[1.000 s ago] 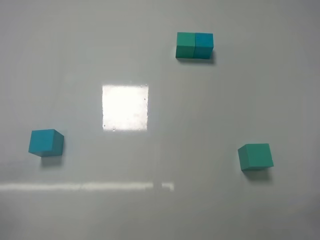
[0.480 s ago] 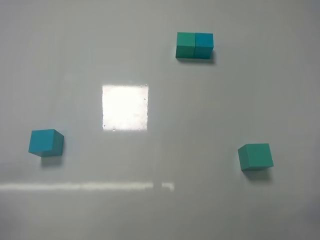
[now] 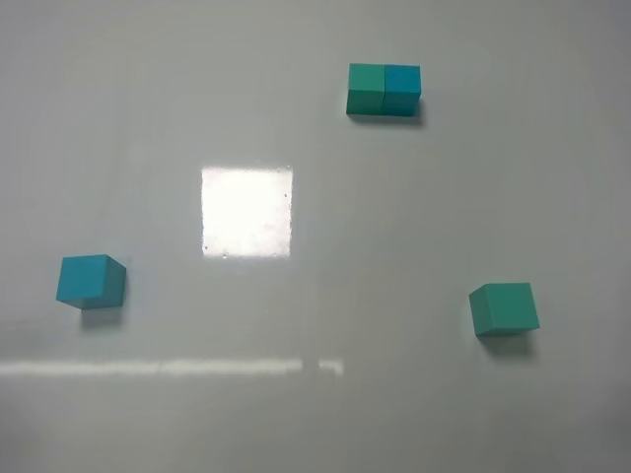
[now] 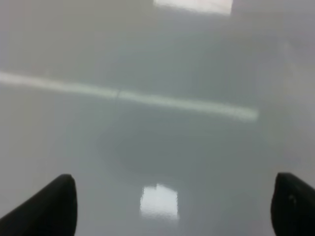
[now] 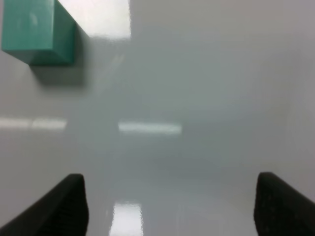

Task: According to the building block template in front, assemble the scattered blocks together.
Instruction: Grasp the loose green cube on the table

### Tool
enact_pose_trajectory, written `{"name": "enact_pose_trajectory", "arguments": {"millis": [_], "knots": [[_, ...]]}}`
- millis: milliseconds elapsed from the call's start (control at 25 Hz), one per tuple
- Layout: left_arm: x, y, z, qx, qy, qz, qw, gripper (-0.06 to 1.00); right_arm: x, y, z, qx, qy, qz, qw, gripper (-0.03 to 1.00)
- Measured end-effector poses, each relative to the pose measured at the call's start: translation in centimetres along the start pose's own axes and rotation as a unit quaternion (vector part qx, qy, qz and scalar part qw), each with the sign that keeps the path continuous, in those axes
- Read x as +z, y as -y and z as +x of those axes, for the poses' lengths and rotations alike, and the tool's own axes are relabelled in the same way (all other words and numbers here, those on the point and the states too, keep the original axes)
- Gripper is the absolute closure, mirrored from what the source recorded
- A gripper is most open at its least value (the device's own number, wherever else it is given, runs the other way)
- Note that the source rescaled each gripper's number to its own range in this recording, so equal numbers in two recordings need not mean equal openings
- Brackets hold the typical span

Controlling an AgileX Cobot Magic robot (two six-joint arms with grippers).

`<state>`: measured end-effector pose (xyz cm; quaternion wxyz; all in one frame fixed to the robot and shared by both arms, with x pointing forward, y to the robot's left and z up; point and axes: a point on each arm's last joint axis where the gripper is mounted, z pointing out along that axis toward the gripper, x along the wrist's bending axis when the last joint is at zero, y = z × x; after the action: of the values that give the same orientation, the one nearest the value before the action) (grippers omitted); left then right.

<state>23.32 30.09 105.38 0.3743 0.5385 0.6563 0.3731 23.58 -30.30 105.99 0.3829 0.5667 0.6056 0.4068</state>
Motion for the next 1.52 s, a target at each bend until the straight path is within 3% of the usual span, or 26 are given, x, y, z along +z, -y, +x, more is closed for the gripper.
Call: {"name": "enact_pose_trajectory", "arguments": {"millis": [240, 520, 600, 680, 800, 960, 1200, 1520], "knots": [[0.0, 0.0, 0.0, 0.000, 0.000, 0.000, 1.000, 0.09, 0.0, 0.0, 0.3, -0.030, -0.015, 0.000, 0.999, 0.34], [0.0, 0.0, 0.0, 0.000, 0.000, -0.001, 1.000, 0.11, 0.9, -1.7, 1.1, -0.164, -0.066, 0.030, 0.984, 0.33], [0.0, 0.0, 0.0, 0.000, 0.000, 0.000, 1.000, 0.12, 1.1, -3.2, 1.3, -0.208, -0.082, 0.035, 0.974, 0.26], [0.0, 0.0, 0.0, 0.000, 0.000, 0.000, 1.000, 0.12, 1.6, -4.9, 1.5, -0.260, -0.103, 0.036, 0.959, 0.08], [0.0, 0.0, 0.0, 0.000, 0.000, 0.000, 1.000, 0.14, 2.7, -7.0, 1.9, -0.325, -0.131, 0.046, 0.936, 0.00], [0.0, 0.0, 0.0, 0.000, 0.000, 0.000, 1.000, 0.15, 5.1, -9.3, 3.0, -0.415, -0.172, 0.059, 0.891, -0.03], [0.0, 0.0, 0.0, 0.000, 0.000, 0.000, 1.000, 0.15, 10.4, -10.7, 5.2, -0.515, -0.197, 0.079, 0.831, -0.03], [0.0, 0.0, 0.0, 0.000, 0.000, 0.000, 1.000, 0.16, 15.4, -10.3, 7.5, -0.595, -0.202, 0.089, 0.773, -0.03]]}}
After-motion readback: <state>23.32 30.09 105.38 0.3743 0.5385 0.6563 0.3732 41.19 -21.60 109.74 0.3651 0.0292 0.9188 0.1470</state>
